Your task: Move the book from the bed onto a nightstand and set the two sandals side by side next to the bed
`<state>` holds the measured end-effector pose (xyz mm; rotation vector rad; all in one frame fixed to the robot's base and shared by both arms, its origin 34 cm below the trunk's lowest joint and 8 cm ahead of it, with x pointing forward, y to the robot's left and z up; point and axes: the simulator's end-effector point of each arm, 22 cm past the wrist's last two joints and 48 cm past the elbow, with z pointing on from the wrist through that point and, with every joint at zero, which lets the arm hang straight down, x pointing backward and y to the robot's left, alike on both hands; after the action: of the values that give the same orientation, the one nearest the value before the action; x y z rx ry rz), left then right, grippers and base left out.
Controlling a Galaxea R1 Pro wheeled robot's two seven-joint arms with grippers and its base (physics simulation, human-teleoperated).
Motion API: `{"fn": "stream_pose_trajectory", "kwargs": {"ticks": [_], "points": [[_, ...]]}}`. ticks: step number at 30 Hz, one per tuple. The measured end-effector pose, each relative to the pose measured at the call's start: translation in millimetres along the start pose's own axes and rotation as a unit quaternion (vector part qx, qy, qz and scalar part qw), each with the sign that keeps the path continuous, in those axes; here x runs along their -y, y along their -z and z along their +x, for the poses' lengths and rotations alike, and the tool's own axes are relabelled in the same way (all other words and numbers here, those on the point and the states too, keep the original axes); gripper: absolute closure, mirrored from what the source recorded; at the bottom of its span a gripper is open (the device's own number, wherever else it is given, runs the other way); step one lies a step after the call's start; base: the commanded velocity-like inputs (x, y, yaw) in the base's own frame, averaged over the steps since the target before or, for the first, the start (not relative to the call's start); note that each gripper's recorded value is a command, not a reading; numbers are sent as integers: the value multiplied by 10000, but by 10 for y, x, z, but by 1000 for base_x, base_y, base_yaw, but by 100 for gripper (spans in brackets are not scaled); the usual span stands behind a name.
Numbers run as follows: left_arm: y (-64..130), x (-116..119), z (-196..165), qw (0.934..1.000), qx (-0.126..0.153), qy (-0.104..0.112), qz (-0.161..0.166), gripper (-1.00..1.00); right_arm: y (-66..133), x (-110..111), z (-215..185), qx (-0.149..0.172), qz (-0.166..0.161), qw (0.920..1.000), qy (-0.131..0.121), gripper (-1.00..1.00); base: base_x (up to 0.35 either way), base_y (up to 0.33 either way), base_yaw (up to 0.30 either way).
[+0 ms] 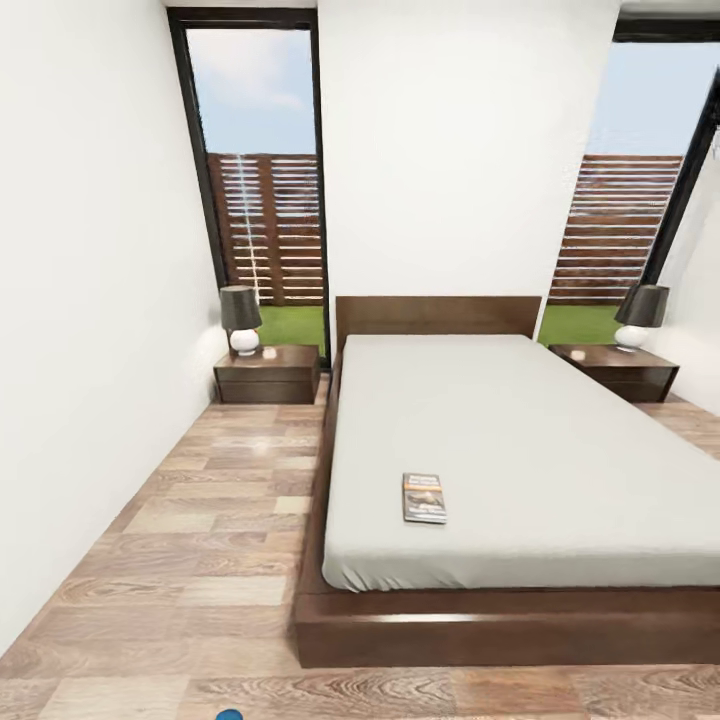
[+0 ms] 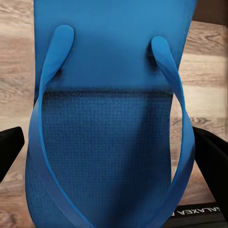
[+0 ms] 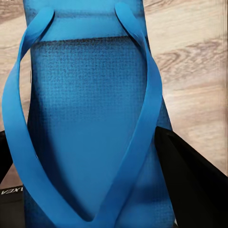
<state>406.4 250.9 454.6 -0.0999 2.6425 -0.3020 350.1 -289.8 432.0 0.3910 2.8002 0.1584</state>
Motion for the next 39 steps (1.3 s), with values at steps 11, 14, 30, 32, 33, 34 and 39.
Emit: {"fn": "stream_pose_trajectory", "kwargs": {"ticks": [11,14,30,32,33,34,39], "points": [[-5,28,1,10000,2,-20,25,100,0,1,2,-2,1,10000,-1,100,0,0,-300],[-28,157,17,9999,-3,-11,109,100,0,0,1,-1,0,10000,-1,100,0,0,-300],[-61,349,33,9997,-2,48,227,100,0,0,0,3,0,10000,0,100,0,0,-300],[-61,352,36,9997,-5,46,229,100,0,0,1,0,1,10000,0,100,0,0,-300],[-62,353,34,9997,-3,45,230,100,0,0,1,0,0,10000,0,100,0,0,-300],[-62,354,36,9997,-5,45,230,100,0,0,0,1,0,10000,0,100,0,0,-300],[-61,352,37,9997,-7,47,229,100,0,0,-1,3,0,10000,0,100,0,0,-300]]}}
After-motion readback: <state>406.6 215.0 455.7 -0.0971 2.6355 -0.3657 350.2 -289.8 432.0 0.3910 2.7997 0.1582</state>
